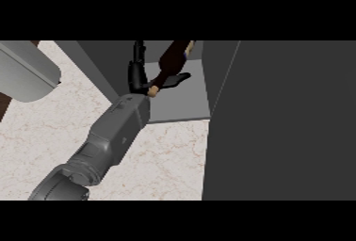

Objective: Pick up the wine, place it into the cabinet and close the cabinet

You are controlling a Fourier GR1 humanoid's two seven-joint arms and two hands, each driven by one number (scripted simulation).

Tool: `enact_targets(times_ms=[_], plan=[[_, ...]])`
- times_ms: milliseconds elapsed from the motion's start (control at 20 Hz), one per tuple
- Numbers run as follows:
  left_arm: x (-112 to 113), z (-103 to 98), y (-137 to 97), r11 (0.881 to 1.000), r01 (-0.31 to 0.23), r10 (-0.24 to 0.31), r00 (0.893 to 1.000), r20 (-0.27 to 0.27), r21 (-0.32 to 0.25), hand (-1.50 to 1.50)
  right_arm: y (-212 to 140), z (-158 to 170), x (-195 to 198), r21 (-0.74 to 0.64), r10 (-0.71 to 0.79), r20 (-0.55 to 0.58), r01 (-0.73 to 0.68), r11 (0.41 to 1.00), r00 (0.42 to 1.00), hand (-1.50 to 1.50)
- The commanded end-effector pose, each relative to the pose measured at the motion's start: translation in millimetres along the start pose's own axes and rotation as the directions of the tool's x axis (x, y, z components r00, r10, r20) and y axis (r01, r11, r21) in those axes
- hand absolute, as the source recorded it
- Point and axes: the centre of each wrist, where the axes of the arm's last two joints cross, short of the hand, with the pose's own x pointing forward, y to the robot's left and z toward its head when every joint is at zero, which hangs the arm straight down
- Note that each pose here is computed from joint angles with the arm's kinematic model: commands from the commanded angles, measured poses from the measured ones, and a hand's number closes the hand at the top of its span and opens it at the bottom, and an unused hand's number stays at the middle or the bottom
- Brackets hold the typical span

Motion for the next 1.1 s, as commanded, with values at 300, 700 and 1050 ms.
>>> enact_targets(times_ms=[300, 700, 1050], plan=[[-12, 1, 21, 0.999, -0.039, 0.039, 0.999, -0.005, -0.033, -1.50, 7, 3, 4, 0.022, -0.013, 0.028, 0.013, 1.000, 1.000, -1.50], [-13, 10, 8, 0.991, -0.096, 0.096, 0.995, -0.009, -0.092, -1.50, 0, 6, -4, 0.021, -0.046, 0.005, 0.046, 0.999, 0.999, -1.50], [-13, 10, 8, 0.985, -0.141, 0.142, 0.990, -0.004, -0.096, -1.50, 13, 8, 9, 0.032, -0.037, 0.023, 0.036, 0.999, 0.999, -1.50]])
